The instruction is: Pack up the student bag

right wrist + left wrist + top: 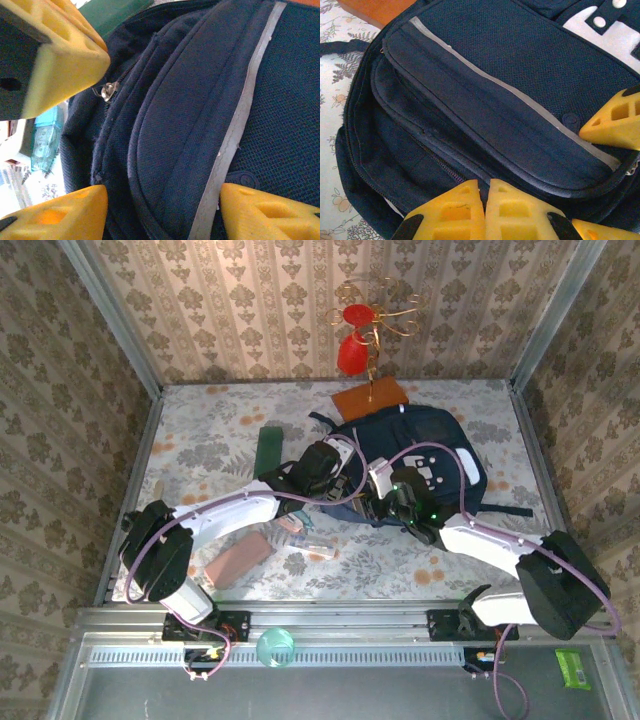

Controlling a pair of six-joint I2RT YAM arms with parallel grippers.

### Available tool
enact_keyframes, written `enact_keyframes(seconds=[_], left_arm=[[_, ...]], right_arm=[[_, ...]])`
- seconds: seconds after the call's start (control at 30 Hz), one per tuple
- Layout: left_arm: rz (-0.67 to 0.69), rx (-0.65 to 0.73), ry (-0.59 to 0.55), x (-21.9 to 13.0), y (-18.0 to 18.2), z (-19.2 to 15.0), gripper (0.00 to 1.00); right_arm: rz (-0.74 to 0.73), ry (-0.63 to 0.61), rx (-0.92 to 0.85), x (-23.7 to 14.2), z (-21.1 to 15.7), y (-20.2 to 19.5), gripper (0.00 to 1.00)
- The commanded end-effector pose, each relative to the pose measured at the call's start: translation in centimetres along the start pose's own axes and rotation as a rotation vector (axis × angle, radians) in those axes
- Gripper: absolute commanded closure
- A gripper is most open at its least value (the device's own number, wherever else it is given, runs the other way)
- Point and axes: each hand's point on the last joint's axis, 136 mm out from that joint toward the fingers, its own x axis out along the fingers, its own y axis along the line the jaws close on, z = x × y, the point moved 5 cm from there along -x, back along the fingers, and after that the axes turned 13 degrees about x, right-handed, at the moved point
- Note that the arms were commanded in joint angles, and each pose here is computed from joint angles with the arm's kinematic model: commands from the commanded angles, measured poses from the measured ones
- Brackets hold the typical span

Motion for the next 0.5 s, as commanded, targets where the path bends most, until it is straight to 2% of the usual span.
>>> enact_keyframes(seconds=[0.0, 0.07, 0.23, 0.37, 0.47], left_arm=[[-0.021, -0.011, -0.078, -1.8, -0.2, 2.1, 1.00], [-0.015, -0.010, -0.076, -1.8, -0.1, 2.0, 1.00], [0.022, 0.004, -0.049, -1.4, 0.3, 1.3, 1.00], [0.066, 0.016, -0.022, -1.0, 1.2, 0.7, 1.00], [0.097, 0.022, 0.003, -0.5, 2.1, 0.1, 1.00]], right_arm=[[-0.040, -0.061, -0.014, 0.4, 1.8, -0.1, 0.44], [-0.069, -0.066, -0.015, 0.4, 1.7, -0.5, 0.51], [-0.118, -0.077, -0.016, 0.1, 1.5, -1.2, 0.84], [-0.126, -0.095, -0.007, -0.9, 1.5, -1.3, 1.00], [-0.132, -0.104, 0.013, -1.7, 1.3, -1.5, 1.00]])
